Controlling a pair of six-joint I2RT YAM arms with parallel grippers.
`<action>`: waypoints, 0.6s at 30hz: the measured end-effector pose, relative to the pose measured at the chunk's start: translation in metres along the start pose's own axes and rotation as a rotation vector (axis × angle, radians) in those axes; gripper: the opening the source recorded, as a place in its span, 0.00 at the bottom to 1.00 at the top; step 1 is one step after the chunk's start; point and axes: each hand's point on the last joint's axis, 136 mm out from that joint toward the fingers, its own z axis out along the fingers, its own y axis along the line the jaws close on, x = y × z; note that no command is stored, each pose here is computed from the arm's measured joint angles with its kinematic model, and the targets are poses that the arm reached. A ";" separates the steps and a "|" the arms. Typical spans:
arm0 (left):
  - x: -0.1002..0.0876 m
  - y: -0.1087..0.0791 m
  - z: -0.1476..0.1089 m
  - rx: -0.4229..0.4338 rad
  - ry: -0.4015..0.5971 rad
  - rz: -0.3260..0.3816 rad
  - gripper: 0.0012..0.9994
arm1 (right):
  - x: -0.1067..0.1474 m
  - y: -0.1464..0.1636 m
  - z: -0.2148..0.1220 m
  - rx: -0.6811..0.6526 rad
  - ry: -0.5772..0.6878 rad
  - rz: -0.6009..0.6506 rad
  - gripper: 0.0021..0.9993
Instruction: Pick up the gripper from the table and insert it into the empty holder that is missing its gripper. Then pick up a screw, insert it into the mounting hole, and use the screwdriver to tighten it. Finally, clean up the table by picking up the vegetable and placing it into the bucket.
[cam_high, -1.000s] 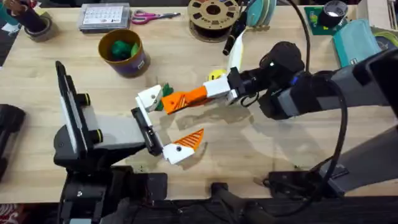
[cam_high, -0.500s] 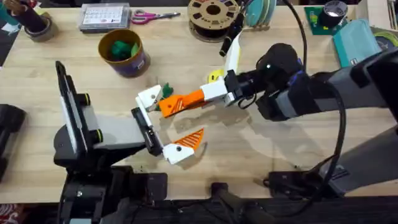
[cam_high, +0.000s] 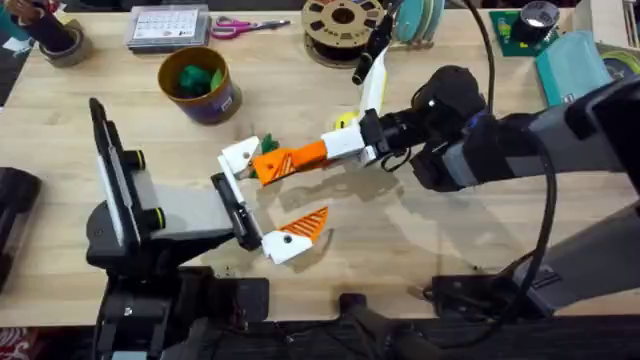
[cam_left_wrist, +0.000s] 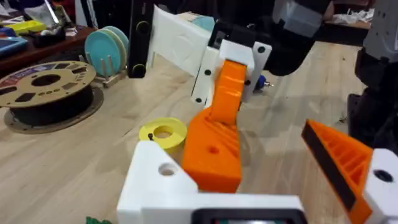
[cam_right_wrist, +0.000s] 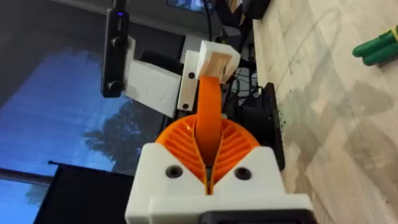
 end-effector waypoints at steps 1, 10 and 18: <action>0.000 0.000 0.000 0.000 0.000 0.000 0.99 | 0.000 0.000 0.000 0.000 0.000 0.001 0.01; 0.000 0.000 0.000 0.000 0.000 0.000 0.99 | 0.000 -0.002 0.001 0.005 0.001 0.024 0.01; 0.000 0.000 0.000 0.000 0.000 0.000 0.99 | 0.001 -0.004 0.001 0.008 0.000 0.036 0.01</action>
